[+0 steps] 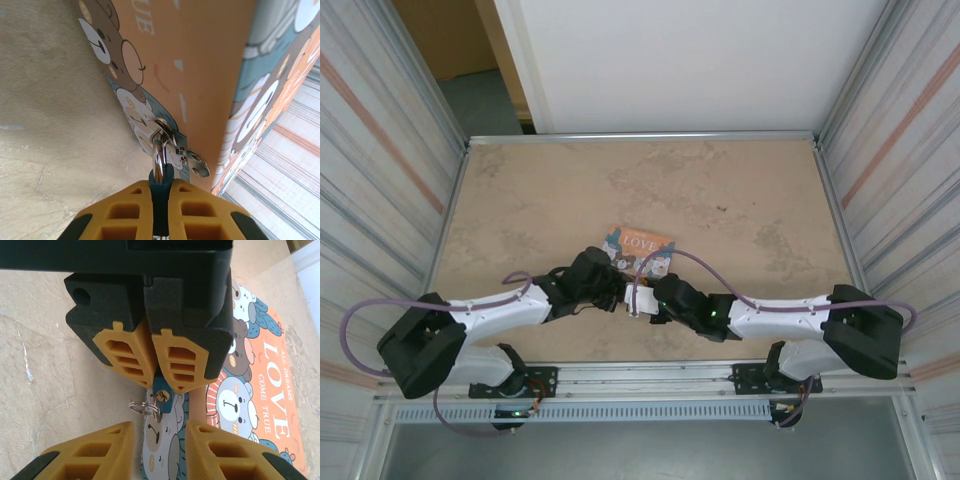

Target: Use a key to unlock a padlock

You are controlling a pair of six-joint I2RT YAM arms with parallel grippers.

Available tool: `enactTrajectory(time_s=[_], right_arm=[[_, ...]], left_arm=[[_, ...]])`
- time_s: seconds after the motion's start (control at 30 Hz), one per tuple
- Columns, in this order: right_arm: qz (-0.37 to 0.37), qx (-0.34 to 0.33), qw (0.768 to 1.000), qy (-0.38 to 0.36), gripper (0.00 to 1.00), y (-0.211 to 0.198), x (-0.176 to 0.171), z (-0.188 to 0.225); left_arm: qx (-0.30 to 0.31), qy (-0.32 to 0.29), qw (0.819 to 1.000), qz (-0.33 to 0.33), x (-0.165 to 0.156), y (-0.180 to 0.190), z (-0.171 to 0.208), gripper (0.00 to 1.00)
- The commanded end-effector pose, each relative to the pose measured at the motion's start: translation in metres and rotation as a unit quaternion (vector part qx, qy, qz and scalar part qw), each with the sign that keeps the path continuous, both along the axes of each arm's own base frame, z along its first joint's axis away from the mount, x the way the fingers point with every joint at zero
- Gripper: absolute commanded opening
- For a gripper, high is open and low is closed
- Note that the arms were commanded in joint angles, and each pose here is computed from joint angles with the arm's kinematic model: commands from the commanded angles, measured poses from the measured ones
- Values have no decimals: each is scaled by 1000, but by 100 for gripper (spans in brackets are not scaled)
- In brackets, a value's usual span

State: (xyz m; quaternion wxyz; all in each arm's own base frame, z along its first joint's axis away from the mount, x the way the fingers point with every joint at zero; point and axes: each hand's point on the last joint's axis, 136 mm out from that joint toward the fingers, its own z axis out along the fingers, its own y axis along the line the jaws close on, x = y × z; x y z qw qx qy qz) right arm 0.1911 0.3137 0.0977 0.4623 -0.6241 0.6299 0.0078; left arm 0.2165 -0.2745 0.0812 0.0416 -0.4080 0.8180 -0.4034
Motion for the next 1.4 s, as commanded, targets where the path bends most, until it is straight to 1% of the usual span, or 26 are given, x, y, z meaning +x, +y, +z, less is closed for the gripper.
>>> enactTrajectory(time_s=[0.0,0.47,1.03,1.23,1.37], right_arm=[[-11,34,999,-4,29,11,7,14],[-18,38,999,-2,23,15,10,7],[-52,74,996,20,0,12,12,6],[-72,97,992,35,0,10,12,8],[-90,129,986,55,0,8,13,12]], left_arm=[[-26,-11,1000,-4,4,-11,14,0],[-31,-10,999,-3,2,-10,13,0],[-40,-11,999,-5,2,-13,15,0],[-42,-11,999,-6,2,-13,15,0],[-43,-13,999,-6,2,-14,16,0]])
